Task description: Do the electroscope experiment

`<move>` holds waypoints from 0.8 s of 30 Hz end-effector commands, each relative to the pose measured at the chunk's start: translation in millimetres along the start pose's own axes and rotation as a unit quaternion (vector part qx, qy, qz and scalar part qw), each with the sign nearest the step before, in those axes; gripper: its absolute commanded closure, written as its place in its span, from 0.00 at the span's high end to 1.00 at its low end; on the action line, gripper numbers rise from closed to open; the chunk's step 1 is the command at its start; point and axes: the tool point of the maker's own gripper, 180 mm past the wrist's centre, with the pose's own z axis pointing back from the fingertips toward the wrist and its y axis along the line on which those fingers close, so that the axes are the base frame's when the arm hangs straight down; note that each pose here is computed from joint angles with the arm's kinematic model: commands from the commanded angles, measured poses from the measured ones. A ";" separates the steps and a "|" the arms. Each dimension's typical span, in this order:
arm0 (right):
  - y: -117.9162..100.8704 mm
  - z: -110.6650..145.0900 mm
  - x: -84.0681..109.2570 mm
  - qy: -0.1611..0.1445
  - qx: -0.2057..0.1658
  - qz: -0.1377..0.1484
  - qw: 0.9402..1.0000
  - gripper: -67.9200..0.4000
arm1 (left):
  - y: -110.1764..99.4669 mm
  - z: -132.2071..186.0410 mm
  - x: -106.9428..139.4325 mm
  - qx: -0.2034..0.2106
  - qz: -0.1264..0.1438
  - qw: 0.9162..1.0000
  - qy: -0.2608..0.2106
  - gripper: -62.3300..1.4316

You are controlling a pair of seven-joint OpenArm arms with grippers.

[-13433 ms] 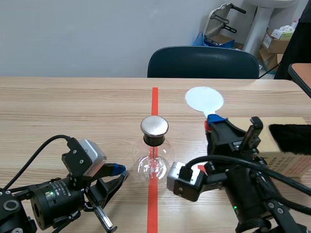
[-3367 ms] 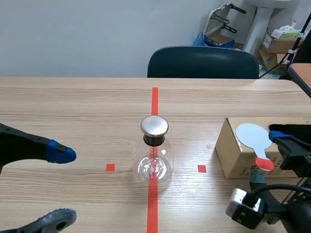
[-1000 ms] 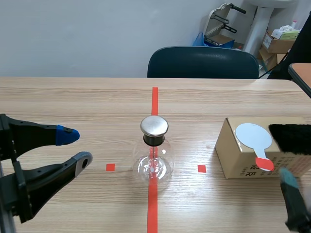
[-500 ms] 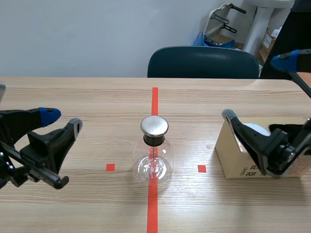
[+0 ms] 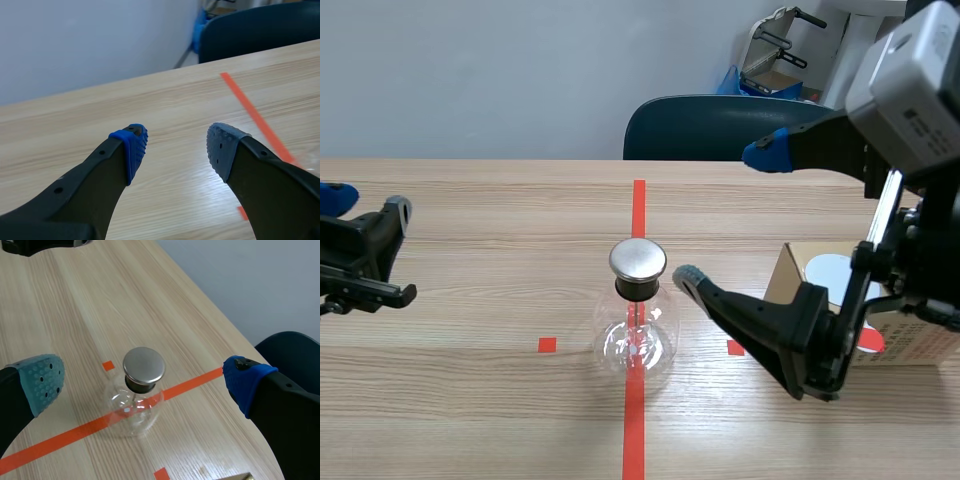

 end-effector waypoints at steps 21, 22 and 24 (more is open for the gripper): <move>7.1 -4.0 -4.8 0.019 0.008 -0.016 1.000 1.00 | -37.4 -0.3 44.0 -0.040 0.006 0.998 -0.040 0.50; 7.0 -4.0 -4.6 0.018 0.008 -0.016 1.000 1.00 | -42.9 0.3 43.9 -0.055 0.006 0.998 -0.040 0.50; 7.0 -4.1 -4.1 0.017 0.008 -0.016 1.000 1.00 | -50.5 1.4 44.0 -0.077 0.007 0.996 -0.040 0.50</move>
